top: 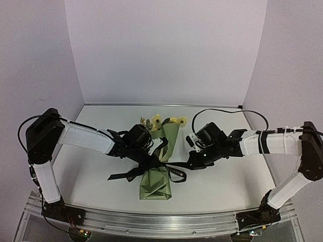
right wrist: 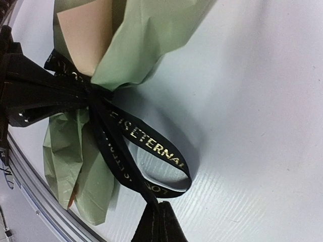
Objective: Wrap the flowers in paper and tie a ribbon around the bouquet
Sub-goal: Adjust the ribbon on the folded bouquet.
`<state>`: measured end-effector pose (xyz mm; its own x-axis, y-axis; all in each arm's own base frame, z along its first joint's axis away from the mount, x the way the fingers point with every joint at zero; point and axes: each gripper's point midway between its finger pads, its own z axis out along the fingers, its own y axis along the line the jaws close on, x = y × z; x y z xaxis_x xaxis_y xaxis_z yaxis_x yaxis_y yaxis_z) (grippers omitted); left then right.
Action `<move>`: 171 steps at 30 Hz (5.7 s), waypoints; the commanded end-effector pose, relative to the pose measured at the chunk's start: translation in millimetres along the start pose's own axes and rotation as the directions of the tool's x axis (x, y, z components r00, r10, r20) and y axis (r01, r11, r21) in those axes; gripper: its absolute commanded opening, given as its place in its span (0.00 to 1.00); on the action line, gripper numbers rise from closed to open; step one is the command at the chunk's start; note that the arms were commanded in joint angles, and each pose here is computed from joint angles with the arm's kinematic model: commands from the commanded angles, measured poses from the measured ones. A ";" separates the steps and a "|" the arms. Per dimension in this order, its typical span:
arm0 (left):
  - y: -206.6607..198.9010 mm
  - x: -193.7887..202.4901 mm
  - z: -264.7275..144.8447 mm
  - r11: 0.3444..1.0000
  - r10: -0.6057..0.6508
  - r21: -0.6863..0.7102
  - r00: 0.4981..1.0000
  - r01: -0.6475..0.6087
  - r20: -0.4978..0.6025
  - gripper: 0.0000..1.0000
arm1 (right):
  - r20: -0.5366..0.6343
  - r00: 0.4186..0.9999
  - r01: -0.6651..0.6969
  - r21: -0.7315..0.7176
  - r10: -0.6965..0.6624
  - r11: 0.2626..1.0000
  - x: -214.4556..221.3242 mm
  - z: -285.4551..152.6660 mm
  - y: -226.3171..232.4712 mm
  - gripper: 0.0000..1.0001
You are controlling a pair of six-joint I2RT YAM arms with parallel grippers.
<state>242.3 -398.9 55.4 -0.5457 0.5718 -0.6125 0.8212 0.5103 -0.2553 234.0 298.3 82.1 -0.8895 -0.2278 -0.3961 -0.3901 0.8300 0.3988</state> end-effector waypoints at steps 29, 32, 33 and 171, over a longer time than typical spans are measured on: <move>13.2 7.4 -18.9 0.998 -0.034 -0.043 0.999 0.033 -0.009 0.01 | 0.014 0.999 -0.052 0.130 0.051 0.990 14.3 -33.2 -59.3 0.00; 8.8 -10.0 -29.3 0.998 -0.047 -0.036 0.998 0.048 0.044 0.16 | 0.003 0.998 -0.059 0.087 0.059 0.994 5.1 -31.3 -46.9 0.00; 7.0 -19.8 -36.5 0.998 -0.050 -0.036 0.996 0.053 0.078 0.26 | -0.002 0.998 -0.064 0.078 0.064 0.995 2.2 -30.5 -44.0 0.01; 125.8 76.4 -116.0 0.600 -0.679 -0.202 0.626 0.774 0.385 0.00 | -0.015 0.965 -0.215 0.529 0.263 0.821 47.3 -8.8 -102.4 0.00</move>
<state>265.0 -260.4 71.2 -0.8863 -0.1779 -0.4275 0.1268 0.7947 -0.5936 251.5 265.0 48.2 -0.9313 0.0590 -0.3595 -0.0451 0.9606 0.2743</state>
